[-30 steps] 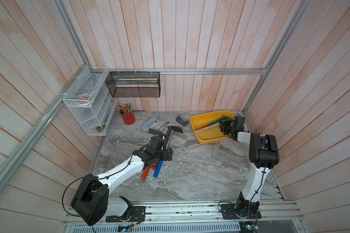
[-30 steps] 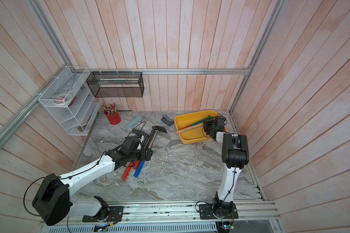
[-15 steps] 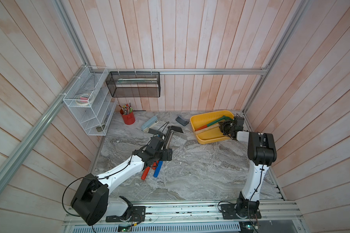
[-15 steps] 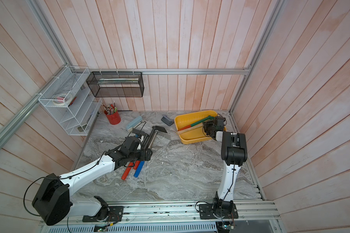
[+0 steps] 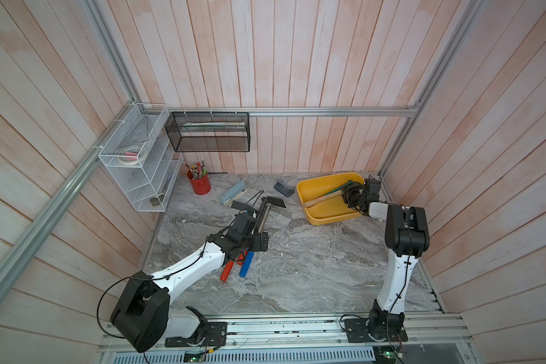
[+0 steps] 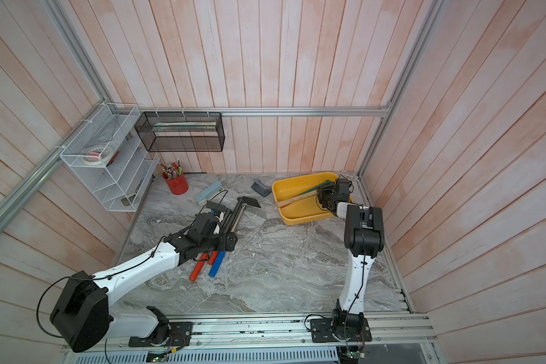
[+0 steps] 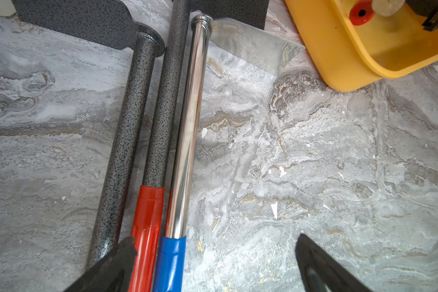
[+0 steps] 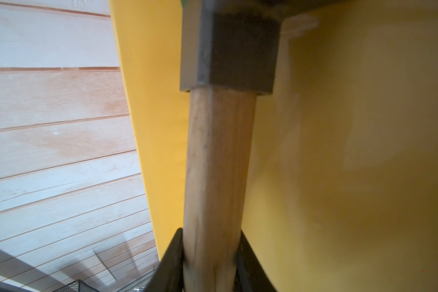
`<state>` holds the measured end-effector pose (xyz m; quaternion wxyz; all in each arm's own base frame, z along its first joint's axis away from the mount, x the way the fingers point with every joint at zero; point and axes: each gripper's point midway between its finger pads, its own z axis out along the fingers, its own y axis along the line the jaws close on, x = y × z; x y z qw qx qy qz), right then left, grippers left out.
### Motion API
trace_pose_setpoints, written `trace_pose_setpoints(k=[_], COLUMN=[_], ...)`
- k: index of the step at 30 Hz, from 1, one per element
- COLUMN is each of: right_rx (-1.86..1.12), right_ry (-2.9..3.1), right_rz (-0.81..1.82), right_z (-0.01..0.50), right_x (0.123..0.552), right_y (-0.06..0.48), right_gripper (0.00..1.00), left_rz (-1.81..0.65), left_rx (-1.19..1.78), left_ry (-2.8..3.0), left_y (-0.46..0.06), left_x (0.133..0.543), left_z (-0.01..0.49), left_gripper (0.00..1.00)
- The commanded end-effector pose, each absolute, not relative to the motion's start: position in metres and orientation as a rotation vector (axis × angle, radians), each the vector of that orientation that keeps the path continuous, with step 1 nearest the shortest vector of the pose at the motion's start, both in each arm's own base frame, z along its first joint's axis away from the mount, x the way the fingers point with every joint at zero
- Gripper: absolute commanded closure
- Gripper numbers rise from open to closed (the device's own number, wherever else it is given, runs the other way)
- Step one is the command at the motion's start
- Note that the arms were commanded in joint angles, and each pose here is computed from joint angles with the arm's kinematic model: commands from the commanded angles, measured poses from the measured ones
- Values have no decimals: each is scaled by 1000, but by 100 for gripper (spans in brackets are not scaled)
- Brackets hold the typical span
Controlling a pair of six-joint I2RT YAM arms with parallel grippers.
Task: Put the small hoe into the storage box
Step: Place the hoe in the storage box.
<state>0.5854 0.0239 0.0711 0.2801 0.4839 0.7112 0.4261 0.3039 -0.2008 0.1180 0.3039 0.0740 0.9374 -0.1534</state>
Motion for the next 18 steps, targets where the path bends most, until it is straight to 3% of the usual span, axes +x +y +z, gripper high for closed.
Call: trace_pose_setpoints(k=[1,12,18], right_rx=[1222,1228,1232], right_ry=[1878,1884,1884], right_rz=[1139,1134,1135], right_z=[86,81,80], right_x=[598,598,598], right_y=[17,15,16], right_gripper=[100,99,81], left_rz=[-378,-383,-381], left_rx=[192,202,199], left_ry=[2477,2479,2478], left_y=[-194,-196,-195], left_x=[304,305,305], left_z=[120,119,119], left_gripper=[0,0,0])
